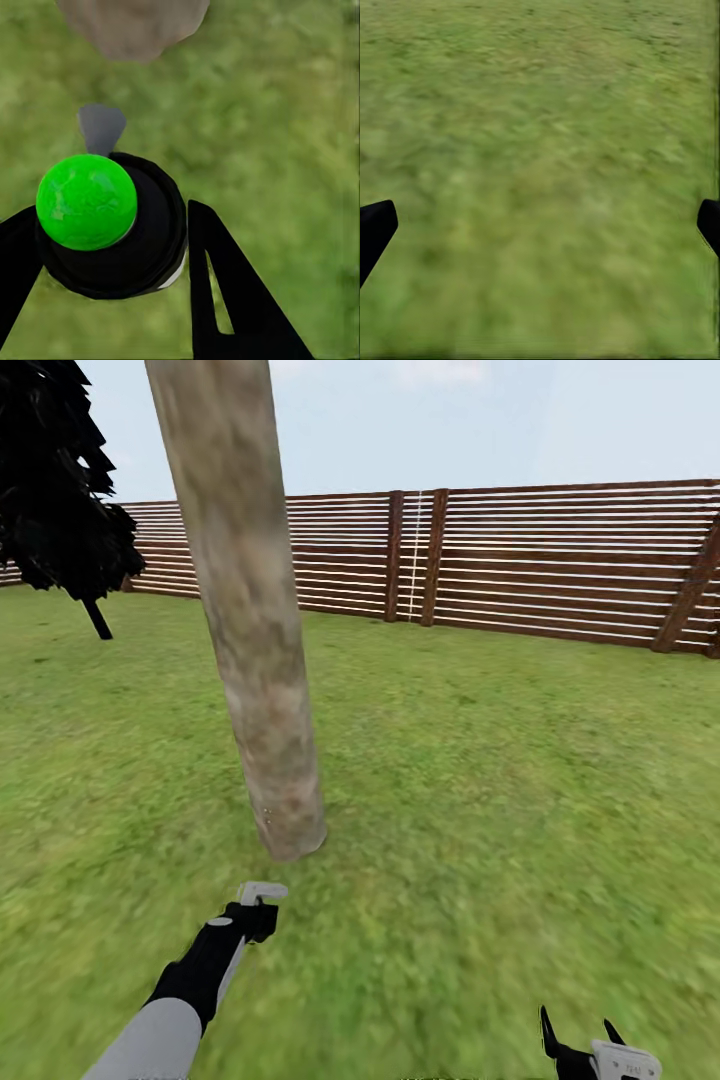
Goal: In the garden, pick up the pesticide atomizer on the floor and spray pesticide onto both trees until each tree trunk is fully covered.
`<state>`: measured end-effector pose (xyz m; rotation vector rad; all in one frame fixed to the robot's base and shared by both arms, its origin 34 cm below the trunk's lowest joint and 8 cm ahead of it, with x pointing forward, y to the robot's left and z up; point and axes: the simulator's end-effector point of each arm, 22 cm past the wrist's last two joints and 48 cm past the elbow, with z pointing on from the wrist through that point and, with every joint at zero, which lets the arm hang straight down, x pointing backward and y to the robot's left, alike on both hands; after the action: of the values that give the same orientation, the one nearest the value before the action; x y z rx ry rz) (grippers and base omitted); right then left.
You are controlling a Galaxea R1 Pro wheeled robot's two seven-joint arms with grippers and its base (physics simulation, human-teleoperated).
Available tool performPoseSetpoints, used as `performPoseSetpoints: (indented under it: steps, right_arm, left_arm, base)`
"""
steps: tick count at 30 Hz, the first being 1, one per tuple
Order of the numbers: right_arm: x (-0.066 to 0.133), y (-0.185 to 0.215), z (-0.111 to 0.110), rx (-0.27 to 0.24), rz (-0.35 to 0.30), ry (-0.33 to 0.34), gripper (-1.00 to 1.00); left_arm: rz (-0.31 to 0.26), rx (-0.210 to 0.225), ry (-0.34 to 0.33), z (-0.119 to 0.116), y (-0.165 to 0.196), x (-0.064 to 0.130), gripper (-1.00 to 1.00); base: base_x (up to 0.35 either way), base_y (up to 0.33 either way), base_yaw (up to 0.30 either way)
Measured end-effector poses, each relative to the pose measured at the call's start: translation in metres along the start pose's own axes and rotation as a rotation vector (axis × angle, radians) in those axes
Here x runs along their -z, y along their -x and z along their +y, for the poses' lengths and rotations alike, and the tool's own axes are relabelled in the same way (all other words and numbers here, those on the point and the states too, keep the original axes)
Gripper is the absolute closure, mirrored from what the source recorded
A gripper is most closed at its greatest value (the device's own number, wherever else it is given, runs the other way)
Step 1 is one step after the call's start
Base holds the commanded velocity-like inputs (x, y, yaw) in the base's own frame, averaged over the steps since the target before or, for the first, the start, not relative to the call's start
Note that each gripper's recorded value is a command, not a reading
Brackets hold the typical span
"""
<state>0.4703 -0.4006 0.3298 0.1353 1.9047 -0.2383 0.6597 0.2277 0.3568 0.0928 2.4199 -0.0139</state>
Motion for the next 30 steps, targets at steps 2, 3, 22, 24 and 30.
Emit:
performPoseSetpoints:
  steps: [2,3,22,24,30]
  right_arm:
    - [0.0,0.0,0.0,0.0,0.0,0.001,-1.0]
    - [0.0,0.0,0.0,0.0,0.0,0.001,-1.0]
    - [0.0,0.0,0.001,0.002,0.001,0.003,-1.0]
    - [0.0,0.0,0.001,0.003,0.001,0.004,-1.0]
    - [0.0,0.0,0.001,0.003,0.001,0.005,-1.0]
  left_arm:
    - [-0.002,0.004,-0.015,-0.013,0.002,0.0,1.0]
    - [-0.006,0.006,-0.019,-0.017,0.009,0.0,1.0]
    - [0.077,0.008,0.095,0.072,0.039,0.004,1.0]
    - [0.076,0.003,0.091,0.067,0.038,0.004,1.0]
    - [0.066,0.006,0.033,0.022,0.045,0.001,1.0]
  base:
    - [0.0,0.0,-0.186]
    - [0.0,0.0,-0.053]
    - [0.0,0.0,-0.002]
    - [0.0,0.0,0.0]
    - [0.153,0.208,0.0]
